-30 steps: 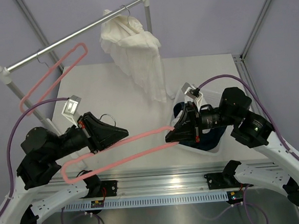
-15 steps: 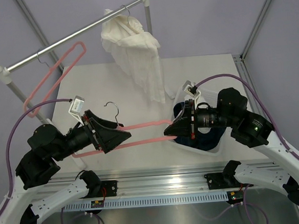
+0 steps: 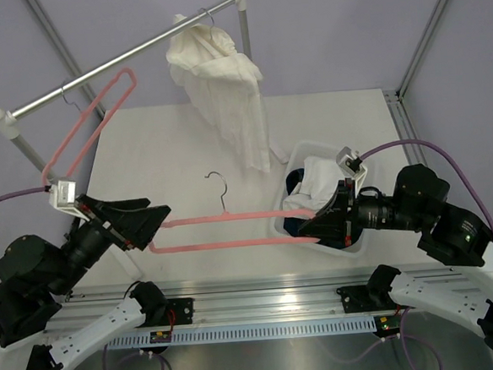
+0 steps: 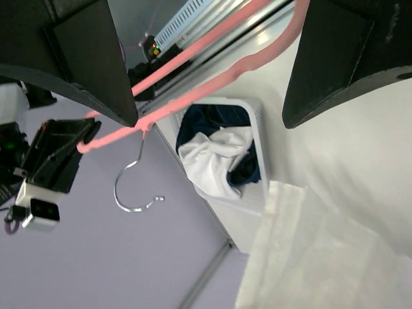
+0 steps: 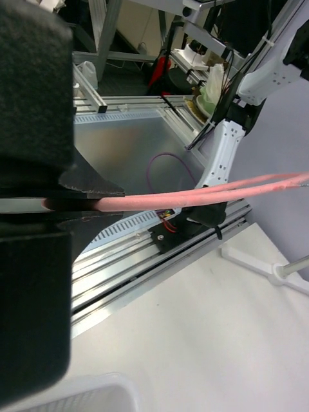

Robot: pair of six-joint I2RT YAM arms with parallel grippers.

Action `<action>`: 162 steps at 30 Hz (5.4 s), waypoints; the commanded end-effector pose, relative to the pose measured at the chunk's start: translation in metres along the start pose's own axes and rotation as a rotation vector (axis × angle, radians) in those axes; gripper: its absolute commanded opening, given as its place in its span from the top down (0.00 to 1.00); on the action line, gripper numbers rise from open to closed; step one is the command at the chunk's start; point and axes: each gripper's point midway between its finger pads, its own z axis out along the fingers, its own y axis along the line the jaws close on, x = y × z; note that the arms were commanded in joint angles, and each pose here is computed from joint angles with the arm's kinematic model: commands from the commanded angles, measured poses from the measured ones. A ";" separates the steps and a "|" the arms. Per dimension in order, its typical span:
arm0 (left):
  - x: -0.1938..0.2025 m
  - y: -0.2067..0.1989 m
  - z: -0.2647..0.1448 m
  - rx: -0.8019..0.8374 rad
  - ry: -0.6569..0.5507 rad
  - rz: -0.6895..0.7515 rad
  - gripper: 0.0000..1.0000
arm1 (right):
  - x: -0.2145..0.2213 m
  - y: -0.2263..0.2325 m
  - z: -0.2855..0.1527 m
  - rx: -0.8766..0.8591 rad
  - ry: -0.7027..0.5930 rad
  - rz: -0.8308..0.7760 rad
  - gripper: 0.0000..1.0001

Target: Remove the skirt from the hanger

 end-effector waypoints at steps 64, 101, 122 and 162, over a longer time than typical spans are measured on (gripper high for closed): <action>0.065 0.081 -0.015 -0.198 -0.029 -0.157 0.01 | -0.229 -0.062 0.208 0.647 -0.313 -0.570 1.00; 0.119 0.071 0.003 -0.127 0.196 -0.184 0.01 | -0.266 -0.205 0.082 0.885 -0.166 -0.569 0.01; 0.141 0.067 0.034 -0.112 0.304 -0.128 0.01 | -0.268 -0.255 0.139 0.634 -0.129 -0.596 0.21; 0.129 0.053 0.033 -0.066 0.296 -0.114 0.01 | -0.308 -0.183 0.141 0.389 -0.351 -0.575 1.00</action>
